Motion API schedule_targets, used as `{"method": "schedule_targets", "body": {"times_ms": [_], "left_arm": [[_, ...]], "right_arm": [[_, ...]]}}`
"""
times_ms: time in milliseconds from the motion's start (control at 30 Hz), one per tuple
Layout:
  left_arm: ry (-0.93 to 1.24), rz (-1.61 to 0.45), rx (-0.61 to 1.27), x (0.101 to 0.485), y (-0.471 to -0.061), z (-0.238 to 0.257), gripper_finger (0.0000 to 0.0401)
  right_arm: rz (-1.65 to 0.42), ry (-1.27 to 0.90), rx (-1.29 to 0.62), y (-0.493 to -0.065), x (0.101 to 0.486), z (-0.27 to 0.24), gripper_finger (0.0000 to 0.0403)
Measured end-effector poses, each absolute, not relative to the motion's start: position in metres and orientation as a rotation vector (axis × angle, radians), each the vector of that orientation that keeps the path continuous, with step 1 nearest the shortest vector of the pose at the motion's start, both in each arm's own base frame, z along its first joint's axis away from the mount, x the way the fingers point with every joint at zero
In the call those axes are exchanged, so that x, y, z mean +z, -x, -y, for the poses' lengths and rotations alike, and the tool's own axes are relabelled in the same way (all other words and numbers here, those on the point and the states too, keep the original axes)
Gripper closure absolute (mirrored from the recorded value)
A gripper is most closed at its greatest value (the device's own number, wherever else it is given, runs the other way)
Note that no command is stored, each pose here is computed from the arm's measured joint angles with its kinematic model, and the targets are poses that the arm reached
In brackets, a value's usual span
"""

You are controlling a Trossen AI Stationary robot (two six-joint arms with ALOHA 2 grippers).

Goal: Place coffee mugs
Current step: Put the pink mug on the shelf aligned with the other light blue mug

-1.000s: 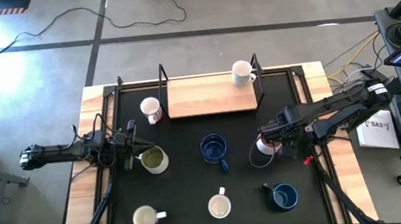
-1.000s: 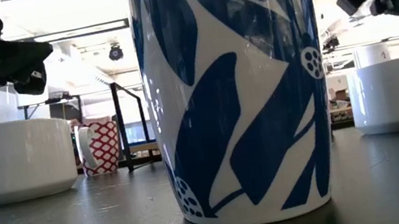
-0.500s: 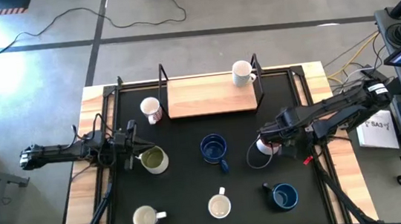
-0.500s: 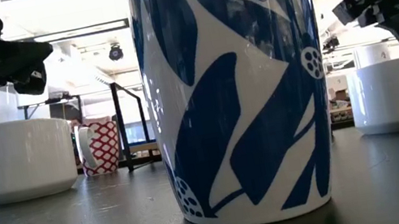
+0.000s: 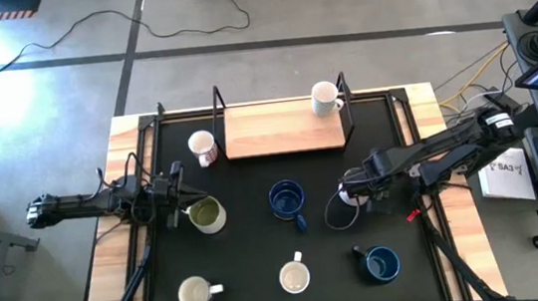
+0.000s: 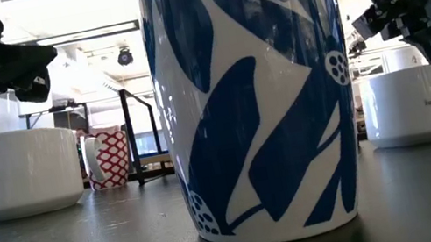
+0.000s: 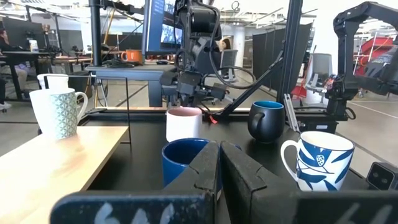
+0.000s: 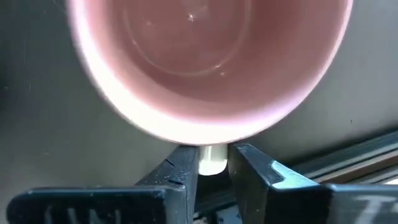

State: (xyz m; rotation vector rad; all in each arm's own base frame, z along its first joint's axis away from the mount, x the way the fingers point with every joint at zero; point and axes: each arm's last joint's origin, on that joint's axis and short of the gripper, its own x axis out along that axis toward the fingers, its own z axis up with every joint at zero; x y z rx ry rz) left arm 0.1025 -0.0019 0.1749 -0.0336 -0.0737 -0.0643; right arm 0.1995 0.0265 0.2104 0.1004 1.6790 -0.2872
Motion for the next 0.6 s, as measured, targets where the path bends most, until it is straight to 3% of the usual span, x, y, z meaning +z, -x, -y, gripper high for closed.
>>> {"method": "schedule_targets", "body": {"times_ms": [133, 400, 600], "left_arm": [[0.034, 0.074, -0.064, 0.175, -0.102, 0.002, 0.0401], [0.034, 0.074, -0.064, 0.175, -0.103, 0.002, 0.0401], [0.033, 0.074, -0.065, 0.175, -0.102, 0.002, 0.0401]], "right_arm": [[-1.638, -0.11, -0.289, -0.206, 0.208, -0.027, 0.033], [-1.556, -0.157, -0.245, -0.228, 0.193, -0.031, 0.0276], [-1.57, -0.164, -0.239, -0.238, 0.178, -0.033, 0.03]]}}
